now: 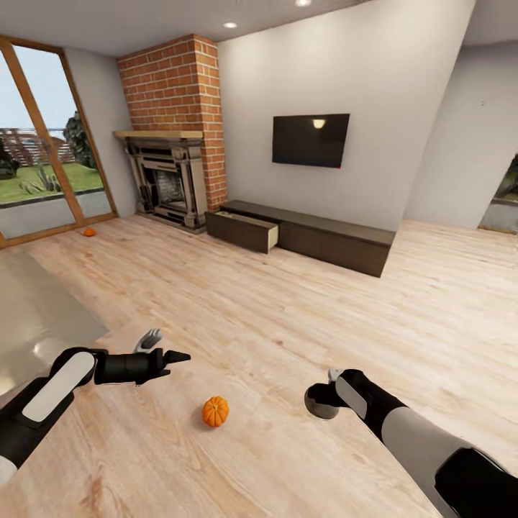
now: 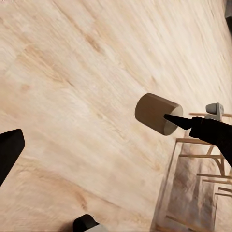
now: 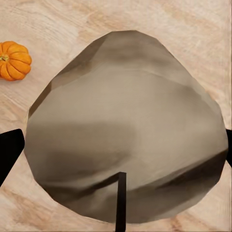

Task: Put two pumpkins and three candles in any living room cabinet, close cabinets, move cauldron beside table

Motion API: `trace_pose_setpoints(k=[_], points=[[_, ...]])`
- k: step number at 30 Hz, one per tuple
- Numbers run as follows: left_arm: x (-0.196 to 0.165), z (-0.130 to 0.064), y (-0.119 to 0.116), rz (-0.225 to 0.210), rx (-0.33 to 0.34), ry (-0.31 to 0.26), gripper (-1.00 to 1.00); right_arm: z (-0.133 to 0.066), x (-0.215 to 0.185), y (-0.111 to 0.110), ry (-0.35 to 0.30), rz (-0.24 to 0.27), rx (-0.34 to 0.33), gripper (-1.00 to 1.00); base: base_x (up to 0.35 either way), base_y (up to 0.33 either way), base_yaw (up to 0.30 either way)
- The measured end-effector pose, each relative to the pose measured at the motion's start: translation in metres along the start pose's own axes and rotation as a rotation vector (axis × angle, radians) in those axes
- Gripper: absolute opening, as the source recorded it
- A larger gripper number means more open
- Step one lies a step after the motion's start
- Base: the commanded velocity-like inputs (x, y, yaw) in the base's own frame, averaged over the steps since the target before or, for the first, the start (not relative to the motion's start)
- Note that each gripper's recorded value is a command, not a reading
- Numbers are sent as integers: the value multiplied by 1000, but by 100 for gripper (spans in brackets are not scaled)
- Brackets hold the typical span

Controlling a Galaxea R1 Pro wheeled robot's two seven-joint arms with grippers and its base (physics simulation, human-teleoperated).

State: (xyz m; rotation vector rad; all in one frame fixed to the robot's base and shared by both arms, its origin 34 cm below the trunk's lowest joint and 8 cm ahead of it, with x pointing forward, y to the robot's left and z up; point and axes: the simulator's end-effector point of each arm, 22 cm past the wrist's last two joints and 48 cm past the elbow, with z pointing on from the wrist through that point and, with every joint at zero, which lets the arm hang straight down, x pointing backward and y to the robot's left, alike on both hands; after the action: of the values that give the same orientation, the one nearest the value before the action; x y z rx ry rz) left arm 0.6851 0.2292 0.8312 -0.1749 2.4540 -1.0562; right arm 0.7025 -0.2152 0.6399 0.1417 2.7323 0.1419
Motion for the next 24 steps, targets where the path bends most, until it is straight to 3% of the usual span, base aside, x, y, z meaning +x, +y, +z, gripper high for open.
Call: trace_pose_setpoints(k=[18, 24], points=[[-5, -9, -10, 17, 7, -18, 100, -12, -10, 3, -24, 2, -6, -100, 222, -246, -147], [-5, -10, -12, 20, 8, -20, 100, -13, -11, 3, -28, 3, -7, -100, 226, -245, -44]])
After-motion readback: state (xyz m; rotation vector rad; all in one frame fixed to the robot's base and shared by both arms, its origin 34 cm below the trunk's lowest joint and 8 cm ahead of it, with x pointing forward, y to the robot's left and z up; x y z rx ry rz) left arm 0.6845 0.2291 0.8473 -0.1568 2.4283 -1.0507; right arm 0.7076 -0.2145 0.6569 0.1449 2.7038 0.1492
